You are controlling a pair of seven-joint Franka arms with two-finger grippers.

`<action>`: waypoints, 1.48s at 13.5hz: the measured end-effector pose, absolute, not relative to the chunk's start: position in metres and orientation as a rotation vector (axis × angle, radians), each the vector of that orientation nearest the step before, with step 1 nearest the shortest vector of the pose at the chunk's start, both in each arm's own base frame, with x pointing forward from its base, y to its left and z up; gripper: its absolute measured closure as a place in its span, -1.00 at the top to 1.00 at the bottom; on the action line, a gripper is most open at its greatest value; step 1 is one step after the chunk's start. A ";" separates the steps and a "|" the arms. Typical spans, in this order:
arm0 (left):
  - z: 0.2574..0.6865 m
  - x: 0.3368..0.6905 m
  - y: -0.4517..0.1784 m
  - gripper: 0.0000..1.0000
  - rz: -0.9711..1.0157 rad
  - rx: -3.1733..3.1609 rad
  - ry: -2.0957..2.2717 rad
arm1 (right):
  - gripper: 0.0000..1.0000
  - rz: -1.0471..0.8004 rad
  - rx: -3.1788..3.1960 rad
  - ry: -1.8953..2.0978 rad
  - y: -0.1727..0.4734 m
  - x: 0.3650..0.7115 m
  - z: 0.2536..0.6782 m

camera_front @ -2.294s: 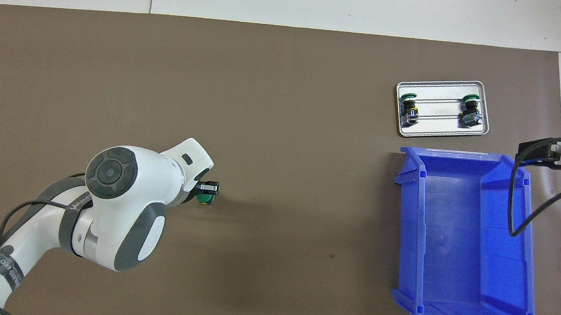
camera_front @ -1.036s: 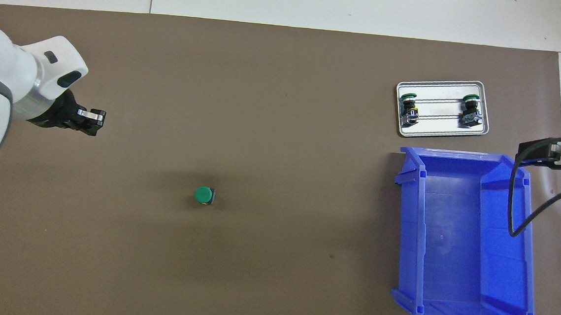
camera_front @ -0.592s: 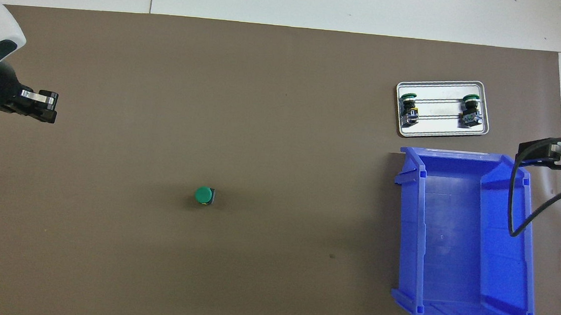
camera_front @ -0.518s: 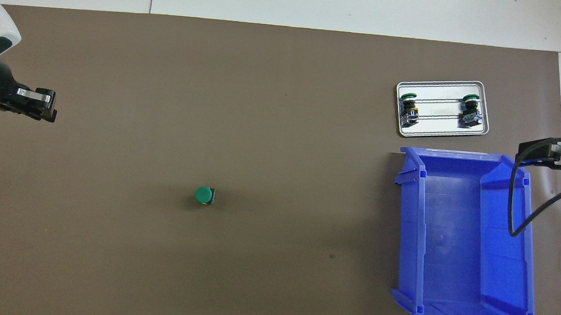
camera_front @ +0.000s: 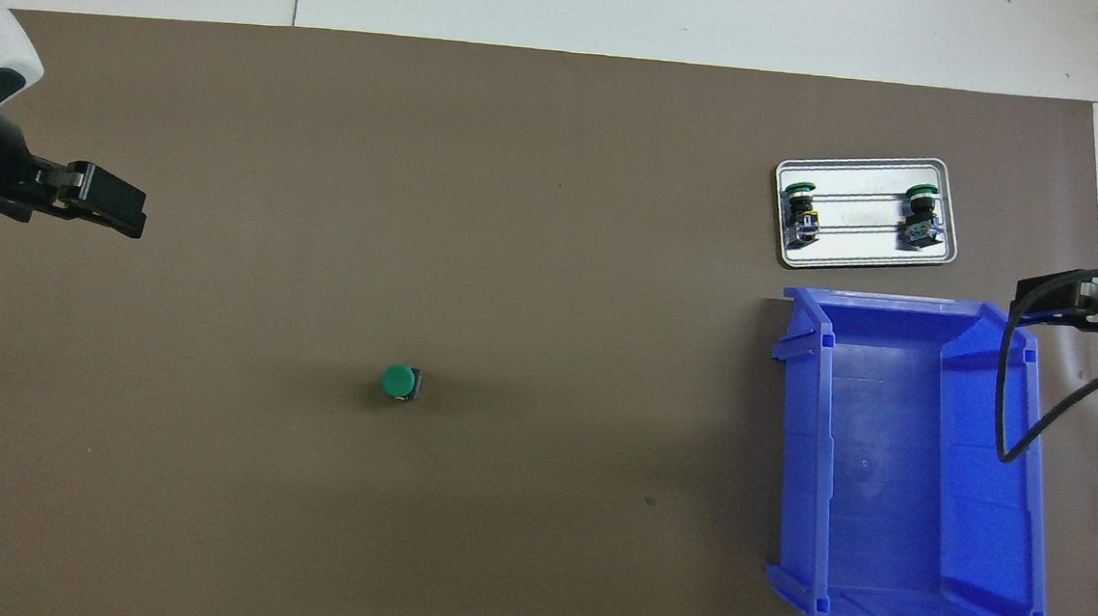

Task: Place and press button with both arms

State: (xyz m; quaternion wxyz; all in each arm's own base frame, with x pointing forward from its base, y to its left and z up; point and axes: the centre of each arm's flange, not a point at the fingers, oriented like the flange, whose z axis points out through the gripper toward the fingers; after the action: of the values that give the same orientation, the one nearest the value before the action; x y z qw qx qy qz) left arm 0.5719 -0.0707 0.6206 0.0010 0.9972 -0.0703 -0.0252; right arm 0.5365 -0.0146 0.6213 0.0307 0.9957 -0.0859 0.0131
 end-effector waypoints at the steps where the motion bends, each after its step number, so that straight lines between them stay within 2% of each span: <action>1: 0.616 0.571 -0.071 1.00 -0.097 3.132 -0.219 | 1.00 0.040 3.068 -0.266 -0.015 0.536 0.621; 8: 0.586 0.551 -0.074 1.00 -0.183 3.146 -0.208 | 1.00 0.040 3.068 -0.267 -0.015 0.536 0.621; 14: 0.593 0.553 -0.075 1.00 -0.113 3.150 -0.184 | 1.00 0.040 3.068 -0.266 -0.015 0.536 0.621; 20: 0.609 0.559 -0.074 1.00 0.040 3.147 -0.177 | 1.00 0.040 3.069 -0.264 -0.015 0.536 0.621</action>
State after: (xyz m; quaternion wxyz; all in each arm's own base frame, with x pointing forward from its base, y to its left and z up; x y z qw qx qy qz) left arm 0.5585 -0.0742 0.6089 -0.0054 0.9983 -0.0562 0.0126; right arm 0.5365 -0.0155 0.6213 0.0307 0.9958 -0.0858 0.0131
